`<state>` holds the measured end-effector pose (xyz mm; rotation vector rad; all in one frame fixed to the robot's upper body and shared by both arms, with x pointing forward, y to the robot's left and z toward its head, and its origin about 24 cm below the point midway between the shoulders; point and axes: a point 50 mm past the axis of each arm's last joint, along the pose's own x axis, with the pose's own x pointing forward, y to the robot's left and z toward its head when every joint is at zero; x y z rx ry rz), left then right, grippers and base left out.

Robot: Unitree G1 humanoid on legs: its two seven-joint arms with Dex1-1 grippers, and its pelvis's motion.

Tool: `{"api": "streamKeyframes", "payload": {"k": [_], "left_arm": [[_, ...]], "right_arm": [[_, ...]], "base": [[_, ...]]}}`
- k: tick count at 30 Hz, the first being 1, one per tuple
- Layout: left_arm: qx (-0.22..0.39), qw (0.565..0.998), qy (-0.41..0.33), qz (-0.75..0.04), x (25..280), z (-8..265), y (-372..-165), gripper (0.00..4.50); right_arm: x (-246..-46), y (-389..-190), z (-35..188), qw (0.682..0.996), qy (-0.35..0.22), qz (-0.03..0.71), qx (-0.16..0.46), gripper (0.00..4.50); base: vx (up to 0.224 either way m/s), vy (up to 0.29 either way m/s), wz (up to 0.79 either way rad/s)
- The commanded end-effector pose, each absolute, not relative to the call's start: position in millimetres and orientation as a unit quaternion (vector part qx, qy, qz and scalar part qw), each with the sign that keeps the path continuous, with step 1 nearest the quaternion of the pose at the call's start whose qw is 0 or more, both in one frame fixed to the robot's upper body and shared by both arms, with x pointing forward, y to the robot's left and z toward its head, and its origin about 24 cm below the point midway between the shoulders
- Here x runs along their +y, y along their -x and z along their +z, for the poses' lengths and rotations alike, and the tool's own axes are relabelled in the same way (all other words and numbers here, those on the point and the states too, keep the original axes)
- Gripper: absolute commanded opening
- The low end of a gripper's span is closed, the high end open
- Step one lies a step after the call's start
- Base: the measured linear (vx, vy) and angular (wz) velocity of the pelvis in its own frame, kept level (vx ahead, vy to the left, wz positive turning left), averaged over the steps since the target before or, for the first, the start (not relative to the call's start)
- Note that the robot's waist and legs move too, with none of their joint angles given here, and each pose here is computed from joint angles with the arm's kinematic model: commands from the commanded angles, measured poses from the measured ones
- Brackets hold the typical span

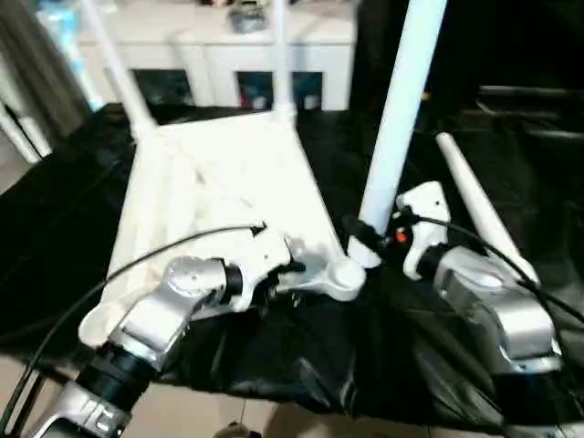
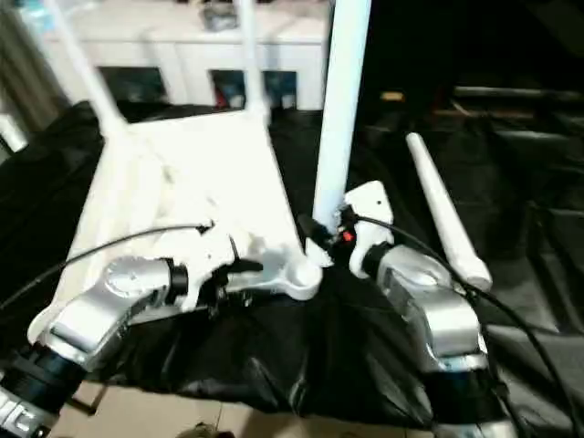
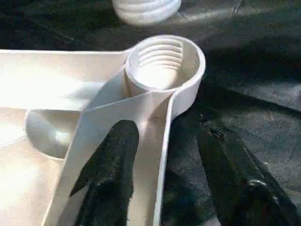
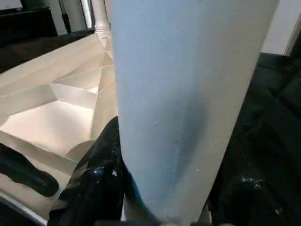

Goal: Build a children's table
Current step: Insert table leg to table base

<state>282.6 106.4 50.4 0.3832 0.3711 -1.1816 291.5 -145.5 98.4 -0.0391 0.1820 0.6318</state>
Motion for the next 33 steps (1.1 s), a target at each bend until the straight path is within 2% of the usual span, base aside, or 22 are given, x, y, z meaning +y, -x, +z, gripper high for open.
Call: {"api": "streamKeyframes", "payload": {"k": [1,12,16,24,33], "left_arm": [[0.179,0.797,-0.192,-0.543,110.9,46.2,-283.1,1.98],[0.17,0.796,-0.202,-0.544,123.9,49.1,-285.0,1.14],[0.179,0.788,-0.207,-0.552,130.3,46.5,-282.0,0.67],[0.196,0.774,-0.215,-0.562,135.0,42.5,-278.5,0.09],[0.189,0.778,-0.201,-0.564,134.2,44.9,-282.1,0.0]], "right_arm": [[-144.4,-289.1,105.9,0.944,0.015,0.321,0.078,1.88],[-141.8,-282.4,112.6,0.928,0.016,0.363,0.077,1.88],[-138.3,-281.2,112.4,0.921,0.016,0.38,0.081,1.88],[-135.6,-282.2,110.4,0.914,0.016,0.395,0.09,1.88],[-133.2,-286.0,105.9,0.907,0.017,0.407,0.102,1.88]], "base": [[0.0,0.0,0.0],[0.0,0.0,0.0],[0.0,0.0,0.0],[0.0,0.0,0.0],[0.0,0.0,0.0]]}}
